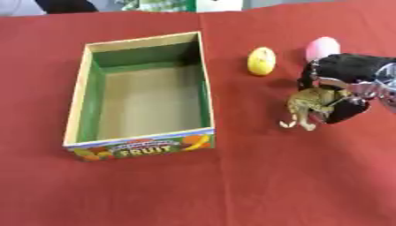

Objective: Pick up objects on the table and place them in the box.

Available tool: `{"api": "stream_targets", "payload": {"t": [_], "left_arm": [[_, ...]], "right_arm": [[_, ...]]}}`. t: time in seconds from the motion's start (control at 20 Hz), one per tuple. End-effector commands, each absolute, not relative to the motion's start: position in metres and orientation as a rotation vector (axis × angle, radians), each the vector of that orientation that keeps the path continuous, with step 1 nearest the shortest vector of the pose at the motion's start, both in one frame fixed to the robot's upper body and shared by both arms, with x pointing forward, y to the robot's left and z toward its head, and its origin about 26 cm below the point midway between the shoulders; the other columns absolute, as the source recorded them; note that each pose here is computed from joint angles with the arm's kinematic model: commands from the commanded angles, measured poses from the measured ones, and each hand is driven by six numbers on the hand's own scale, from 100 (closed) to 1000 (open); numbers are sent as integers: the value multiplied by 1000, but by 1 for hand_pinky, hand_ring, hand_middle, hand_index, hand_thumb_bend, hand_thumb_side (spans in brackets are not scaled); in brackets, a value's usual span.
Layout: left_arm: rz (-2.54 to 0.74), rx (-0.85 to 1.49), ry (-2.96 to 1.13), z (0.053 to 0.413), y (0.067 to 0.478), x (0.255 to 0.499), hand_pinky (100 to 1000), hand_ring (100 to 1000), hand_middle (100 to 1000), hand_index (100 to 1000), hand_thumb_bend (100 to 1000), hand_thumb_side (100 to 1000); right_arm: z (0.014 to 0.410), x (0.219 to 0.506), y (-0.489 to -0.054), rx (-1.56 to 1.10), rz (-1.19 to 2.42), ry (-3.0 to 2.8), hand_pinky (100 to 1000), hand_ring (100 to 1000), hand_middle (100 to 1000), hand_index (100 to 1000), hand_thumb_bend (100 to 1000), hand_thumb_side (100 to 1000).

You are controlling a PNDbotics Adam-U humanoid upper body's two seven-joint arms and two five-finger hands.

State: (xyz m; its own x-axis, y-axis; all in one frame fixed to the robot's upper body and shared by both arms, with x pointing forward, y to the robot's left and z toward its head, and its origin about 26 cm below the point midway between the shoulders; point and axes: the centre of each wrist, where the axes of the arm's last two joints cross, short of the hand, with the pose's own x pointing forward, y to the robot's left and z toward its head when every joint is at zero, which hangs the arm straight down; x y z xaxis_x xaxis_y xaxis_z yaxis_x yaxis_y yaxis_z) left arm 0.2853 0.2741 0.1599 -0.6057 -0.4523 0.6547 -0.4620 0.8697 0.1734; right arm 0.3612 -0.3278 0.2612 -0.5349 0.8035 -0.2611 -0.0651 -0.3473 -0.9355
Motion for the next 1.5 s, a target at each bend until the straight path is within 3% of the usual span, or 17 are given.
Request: {"api": "stream_targets", "payload": {"t": [0.05,0.15,0.85,1.5], "left_arm": [[0,663,-2330,167,275,284,515,608,669,727,100,856],[-1,663,-2329,167,275,284,513,608,669,727,100,856],[-8,672,-2323,167,276,284,506,610,669,724,100,851],[-14,667,-2326,167,276,284,505,612,670,723,100,851]], "right_arm": [[287,351,-330,-1077,1928,-1318,694,721,462,554,100,365],[292,348,-327,-1083,1933,-1330,686,715,451,542,100,401],[327,334,-300,-1153,2009,-1415,676,714,443,524,100,372],[366,351,-250,-1186,2084,-1542,673,715,441,520,100,361]]}}
